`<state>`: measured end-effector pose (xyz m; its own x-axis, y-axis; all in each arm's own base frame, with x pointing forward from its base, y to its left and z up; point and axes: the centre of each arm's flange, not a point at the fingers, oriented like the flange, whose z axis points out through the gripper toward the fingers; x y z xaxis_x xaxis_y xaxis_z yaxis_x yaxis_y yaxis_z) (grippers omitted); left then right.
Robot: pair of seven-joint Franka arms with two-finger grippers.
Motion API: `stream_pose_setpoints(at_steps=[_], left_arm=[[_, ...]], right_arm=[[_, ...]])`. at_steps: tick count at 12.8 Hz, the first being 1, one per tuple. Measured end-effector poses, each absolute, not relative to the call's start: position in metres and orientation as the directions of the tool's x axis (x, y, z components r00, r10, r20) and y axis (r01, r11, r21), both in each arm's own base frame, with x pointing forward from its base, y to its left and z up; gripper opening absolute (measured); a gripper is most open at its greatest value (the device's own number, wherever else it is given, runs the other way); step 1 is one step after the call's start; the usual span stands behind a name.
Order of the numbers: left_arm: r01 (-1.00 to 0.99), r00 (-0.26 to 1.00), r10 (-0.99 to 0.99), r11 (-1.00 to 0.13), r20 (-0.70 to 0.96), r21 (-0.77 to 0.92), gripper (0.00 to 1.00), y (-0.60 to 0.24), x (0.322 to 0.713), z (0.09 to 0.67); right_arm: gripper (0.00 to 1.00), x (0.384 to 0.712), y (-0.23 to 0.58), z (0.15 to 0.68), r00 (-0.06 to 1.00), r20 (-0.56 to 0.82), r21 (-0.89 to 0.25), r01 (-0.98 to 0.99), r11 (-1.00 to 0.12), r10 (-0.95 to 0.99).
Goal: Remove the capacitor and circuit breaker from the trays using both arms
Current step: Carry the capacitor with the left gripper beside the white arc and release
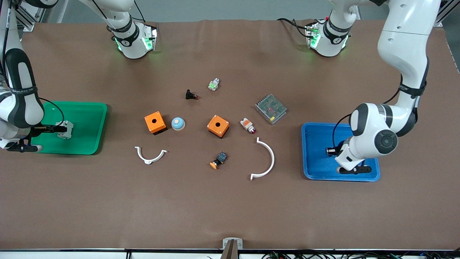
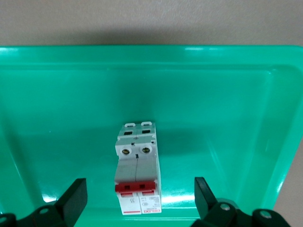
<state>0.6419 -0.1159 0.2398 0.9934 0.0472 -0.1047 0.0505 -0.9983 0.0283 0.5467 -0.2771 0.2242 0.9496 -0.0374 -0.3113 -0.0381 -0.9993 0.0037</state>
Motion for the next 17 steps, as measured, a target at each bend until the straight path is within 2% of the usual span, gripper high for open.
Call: stream_pose_setpoints(at_steps=[4, 6, 7, 8, 11, 14, 17], left_arm=[[0.07, 0.997, 0.068, -0.997, -0.041, 0.042, 0.34, -0.211, 0.646, 0.299], [0.111, 0.993, 0.11, -0.993, -0.041, 0.042, 0.34, -0.252, 0.638, 0.303], [0.132, 0.99, 0.13, -0.99, -0.049, 0.039, 0.34, -0.275, 0.632, 0.296], [0.156, 0.986, 0.154, -0.987, -0.06, 0.033, 0.34, -0.298, 0.625, 0.285], [0.231, 0.97, 0.23, -0.973, -0.084, 0.013, 0.34, -0.356, 0.606, 0.252], [0.297, 0.952, 0.295, -0.955, -0.082, 0.014, 0.34, -0.402, 0.596, 0.233], [0.334, 0.942, 0.332, -0.94, -0.044, 0.069, 0.34, -0.423, 0.595, 0.21]], right_arm=[[0.98, 0.541, -0.276, 0.215, 0.947, -0.319, 0.008, -0.03, -1.0, -0.031], [0.84, 0.538, -0.275, 0.204, 0.945, -0.326, 0.006, -0.029, -1.0, -0.03], [0.84, 0.537, -0.275, 0.198, 0.942, -0.333, 0.004, -0.028, -1.0, -0.028], [0.76, 0.537, -0.273, 0.196, 0.94, -0.34, 0.001, -0.029, -1.0, -0.028], [0.39, 0.538, -0.273, 0.201, 0.929, -0.367, -0.008, -0.039, -0.999, -0.033], [0.4, 0.559, -0.272, 0.237, 0.921, -0.39, -0.019, -0.037, -0.999, -0.027], [0.4, 0.612, -0.237, 0.309, 0.937, -0.347, -0.035, 0.03, -0.999, 0.04]])
